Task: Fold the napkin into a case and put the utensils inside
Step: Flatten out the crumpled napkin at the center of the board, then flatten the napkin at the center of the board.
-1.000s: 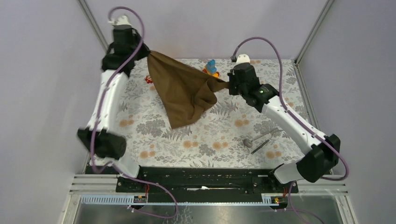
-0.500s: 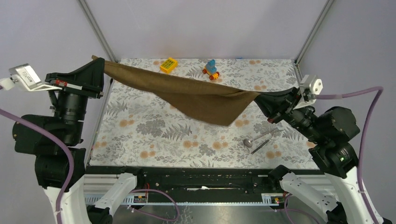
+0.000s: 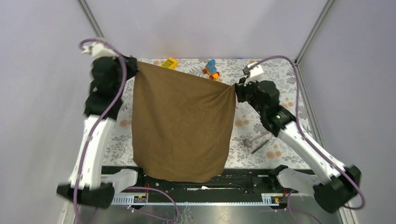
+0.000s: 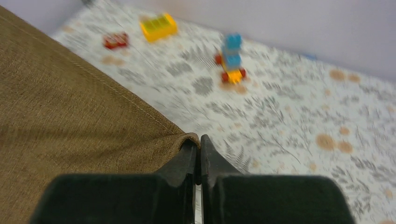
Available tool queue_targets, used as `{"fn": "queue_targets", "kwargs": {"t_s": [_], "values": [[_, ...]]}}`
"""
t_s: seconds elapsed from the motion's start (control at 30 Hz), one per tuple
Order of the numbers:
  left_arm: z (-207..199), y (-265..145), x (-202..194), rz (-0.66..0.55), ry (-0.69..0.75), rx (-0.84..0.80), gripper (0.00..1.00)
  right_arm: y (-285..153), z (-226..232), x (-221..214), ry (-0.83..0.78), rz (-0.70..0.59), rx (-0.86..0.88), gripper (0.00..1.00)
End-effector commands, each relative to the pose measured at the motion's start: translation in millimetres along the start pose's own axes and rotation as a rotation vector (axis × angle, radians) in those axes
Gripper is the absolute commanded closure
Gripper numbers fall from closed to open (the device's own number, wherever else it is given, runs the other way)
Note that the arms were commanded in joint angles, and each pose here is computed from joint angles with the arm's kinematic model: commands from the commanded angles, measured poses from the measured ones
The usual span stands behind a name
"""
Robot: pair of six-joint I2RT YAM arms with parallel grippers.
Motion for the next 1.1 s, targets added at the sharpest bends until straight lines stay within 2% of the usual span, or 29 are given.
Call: {"fn": "queue_targets", "kwargs": {"t_s": [0.0, 0.07, 0.1, 0.13, 0.17, 0.2, 0.23, 0.27, 0.33, 0.37, 0.4, 0.43, 0.5, 0.57, 0.63, 0.7, 0.87, 1.07], "values": [[39.0, 82.2, -61.2, 0.11, 0.06, 0.201, 1.0, 51.8, -44.7, -13.5, -0.044, -0.023, -0.162, 0.96], [68.4, 119.0, -104.2, 0.202, 0.108, 0.334, 1.0, 83.1, -66.1, -39.9, -0.036, 0.045, -0.204, 0.69], [81.5, 132.7, -121.0, 0.24, 0.119, 0.386, 1.0, 98.7, -79.6, -56.2, -0.039, 0.107, -0.242, 0.64], [94.5, 146.3, -135.5, 0.301, 0.111, 0.427, 1.0, 113.0, -95.5, -72.2, -0.042, 0.189, -0.315, 0.58], [105.8, 158.6, -142.2, 0.352, 0.101, 0.452, 1.0, 129.5, -112.3, -100.4, -0.04, 0.314, -0.386, 0.38], [117.3, 172.0, -151.6, 0.402, 0.107, 0.484, 0.97, 135.8, -126.4, -111.0, -0.039, 0.438, -0.463, 0.28], [133.4, 181.2, -157.1, 0.442, 0.096, 0.547, 0.85, 147.5, -137.0, -95.1, -0.016, 0.484, -0.551, 0.25], [138.2, 188.1, -159.1, 0.484, 0.085, 0.562, 0.66, 140.7, -143.5, -114.6, -0.018, 0.623, -0.618, 0.21], [142.3, 193.4, -157.2, 0.539, 0.094, 0.56, 0.33, 141.1, -146.4, -99.8, -0.011, 0.717, -0.695, 0.13], [141.0, 190.0, -153.4, 0.547, 0.111, 0.563, 0.26, 132.9, -143.0, -100.5, 0.005, 0.773, -0.712, 0.12], [136.6, 184.6, -148.1, 0.545, 0.115, 0.544, 0.22, 124.7, -135.7, -100.5, 0.03, 0.792, -0.693, 0.12], [132.4, 176.4, -144.9, 0.541, 0.116, 0.522, 0.19, 119.0, -124.2, -100.7, 0.075, 0.783, -0.638, 0.11], [121.2, 155.0, -138.4, 0.515, 0.095, 0.445, 0.04, 109.9, -90.3, -107.8, 0.224, 0.745, -0.424, 0.08], [112.6, 132.7, -149.5, 0.523, 0.053, 0.342, 0.01, 106.1, -51.5, -119.6, 0.432, 0.718, -0.186, 0.05], [109.5, 112.4, -165.9, 0.555, 0.003, 0.291, 0.01, 106.1, -28.1, -133.1, 0.564, 0.717, -0.047, 0.05], [111.2, 99.3, -187.2, 0.592, -0.051, 0.258, 0.01, 112.6, -22.3, -143.8, 0.609, 0.693, -0.031, 0.1], [121.8, 101.0, -228.2, 0.6, -0.164, 0.221, 0.01, 145.7, -25.6, -158.9, 0.679, 0.642, -0.042, 0.32], [136.7, 125.3, -266.5, 0.606, -0.26, 0.24, 0.01, 179.4, -36.8, -191.4, 0.719, 0.648, -0.096, 0.36]]}}
Point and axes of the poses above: each gripper's point midway between its finger pads, its own y axis out along the fingers, its own z axis along the line the jaws close on, x = y × z, the point moved 5 cm from there along -y, back along the fingers, and after that the axes turned 5 degrees about y, right-handed, at the moved point
